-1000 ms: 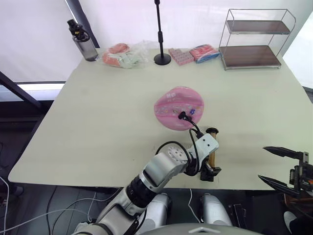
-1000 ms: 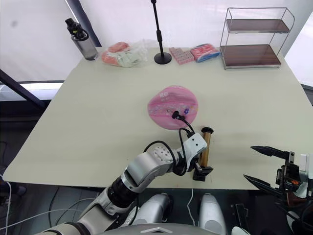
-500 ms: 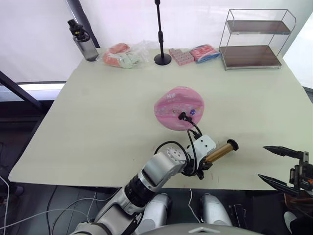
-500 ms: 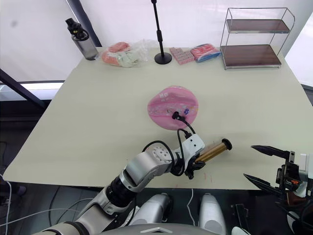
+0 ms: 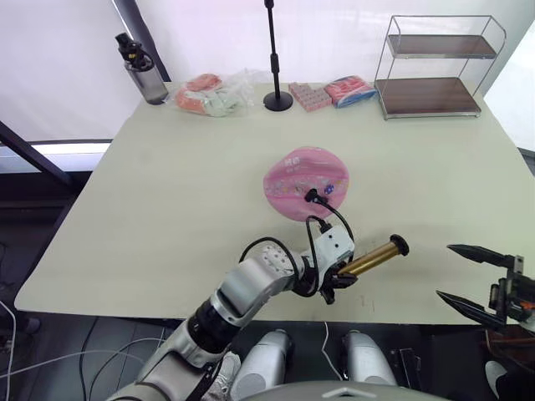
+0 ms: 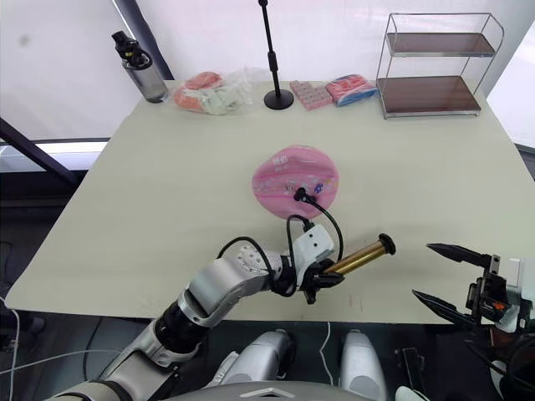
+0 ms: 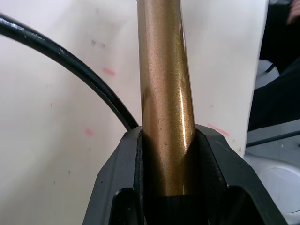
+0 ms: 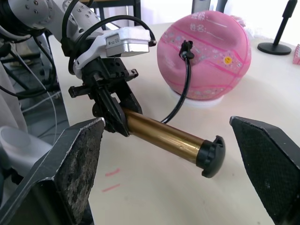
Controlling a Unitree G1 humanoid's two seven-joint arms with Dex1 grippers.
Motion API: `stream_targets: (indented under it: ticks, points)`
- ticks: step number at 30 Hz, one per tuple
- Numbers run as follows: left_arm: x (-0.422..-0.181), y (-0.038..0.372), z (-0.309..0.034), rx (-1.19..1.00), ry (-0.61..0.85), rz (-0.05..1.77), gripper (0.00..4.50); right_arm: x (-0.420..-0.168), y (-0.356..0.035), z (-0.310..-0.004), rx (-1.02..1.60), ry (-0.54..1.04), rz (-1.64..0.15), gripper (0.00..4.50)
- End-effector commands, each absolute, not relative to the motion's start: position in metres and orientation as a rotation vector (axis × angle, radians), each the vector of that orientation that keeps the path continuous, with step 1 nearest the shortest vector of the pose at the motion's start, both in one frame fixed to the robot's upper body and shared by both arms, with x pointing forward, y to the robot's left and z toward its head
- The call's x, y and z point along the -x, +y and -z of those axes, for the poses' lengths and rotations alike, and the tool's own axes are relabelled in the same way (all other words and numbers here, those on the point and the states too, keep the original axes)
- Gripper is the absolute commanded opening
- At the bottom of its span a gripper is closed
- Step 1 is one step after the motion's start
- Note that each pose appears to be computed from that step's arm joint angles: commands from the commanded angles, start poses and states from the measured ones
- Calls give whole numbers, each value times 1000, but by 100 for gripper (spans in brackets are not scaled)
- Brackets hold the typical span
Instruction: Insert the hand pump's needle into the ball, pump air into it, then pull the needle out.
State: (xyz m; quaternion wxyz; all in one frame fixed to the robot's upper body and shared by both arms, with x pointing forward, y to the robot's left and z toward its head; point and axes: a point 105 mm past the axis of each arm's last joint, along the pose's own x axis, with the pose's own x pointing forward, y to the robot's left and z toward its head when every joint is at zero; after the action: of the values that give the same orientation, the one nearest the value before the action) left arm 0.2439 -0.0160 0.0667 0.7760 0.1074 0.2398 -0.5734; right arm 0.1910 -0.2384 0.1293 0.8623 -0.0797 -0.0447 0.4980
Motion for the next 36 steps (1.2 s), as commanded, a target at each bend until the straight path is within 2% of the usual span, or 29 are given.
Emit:
stream_targets:
  ticks: [1,11,16,19,24,29,36]
  points:
    - [-242,-14,-94,-132,380,1298,101,-194,-229,-142,147,-153,-1040,450]
    - [-241,6,-115,-41,224,1326,101,-210,-212,-153,14,-200,-971,450]
    - [-240,14,-125,39,143,1315,101,-223,-204,-162,-81,-213,-881,450]
    - [-240,17,-130,-5,41,1326,101,-234,-201,-166,-178,-195,-801,450]
    - [-253,22,-135,110,-13,1234,101,-242,-187,-174,-371,-151,-756,450]
    - [-254,22,-124,33,-38,1228,101,-249,-170,-186,-528,-131,-760,450]
    - [-269,28,-111,-77,-186,1095,101,-253,-158,-188,-505,-111,-771,450]
